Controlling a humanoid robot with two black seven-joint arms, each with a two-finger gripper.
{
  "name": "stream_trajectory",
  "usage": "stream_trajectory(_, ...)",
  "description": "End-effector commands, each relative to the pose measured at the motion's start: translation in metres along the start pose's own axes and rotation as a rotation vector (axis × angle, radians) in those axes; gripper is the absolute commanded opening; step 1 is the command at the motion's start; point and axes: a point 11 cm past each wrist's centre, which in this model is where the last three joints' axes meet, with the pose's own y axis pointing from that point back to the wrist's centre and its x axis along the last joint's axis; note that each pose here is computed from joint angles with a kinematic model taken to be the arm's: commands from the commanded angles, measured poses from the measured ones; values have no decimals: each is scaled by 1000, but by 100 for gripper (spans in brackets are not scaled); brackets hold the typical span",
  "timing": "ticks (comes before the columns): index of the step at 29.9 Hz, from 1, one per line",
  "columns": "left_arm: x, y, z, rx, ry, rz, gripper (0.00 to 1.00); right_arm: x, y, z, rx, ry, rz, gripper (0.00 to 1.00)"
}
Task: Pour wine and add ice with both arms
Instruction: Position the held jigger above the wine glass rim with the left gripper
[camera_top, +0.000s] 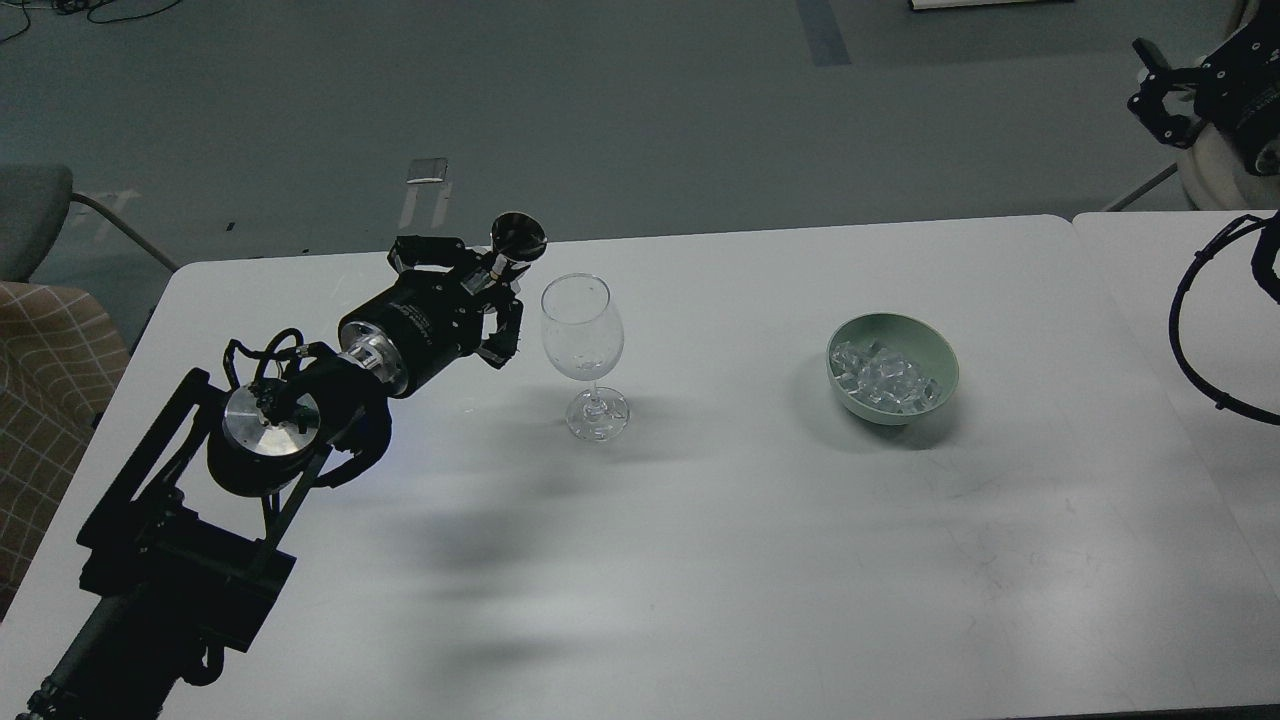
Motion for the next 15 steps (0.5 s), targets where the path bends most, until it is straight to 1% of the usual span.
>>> stream_trajectory(1, 2, 1, 0, -3, -24, 9, 0, 0, 0, -1, 1, 1, 0, 100)
stream_trajectory(15, -1, -1, 4, -16, -58, 7, 0, 7, 3, -9, 9, 16, 13, 100)
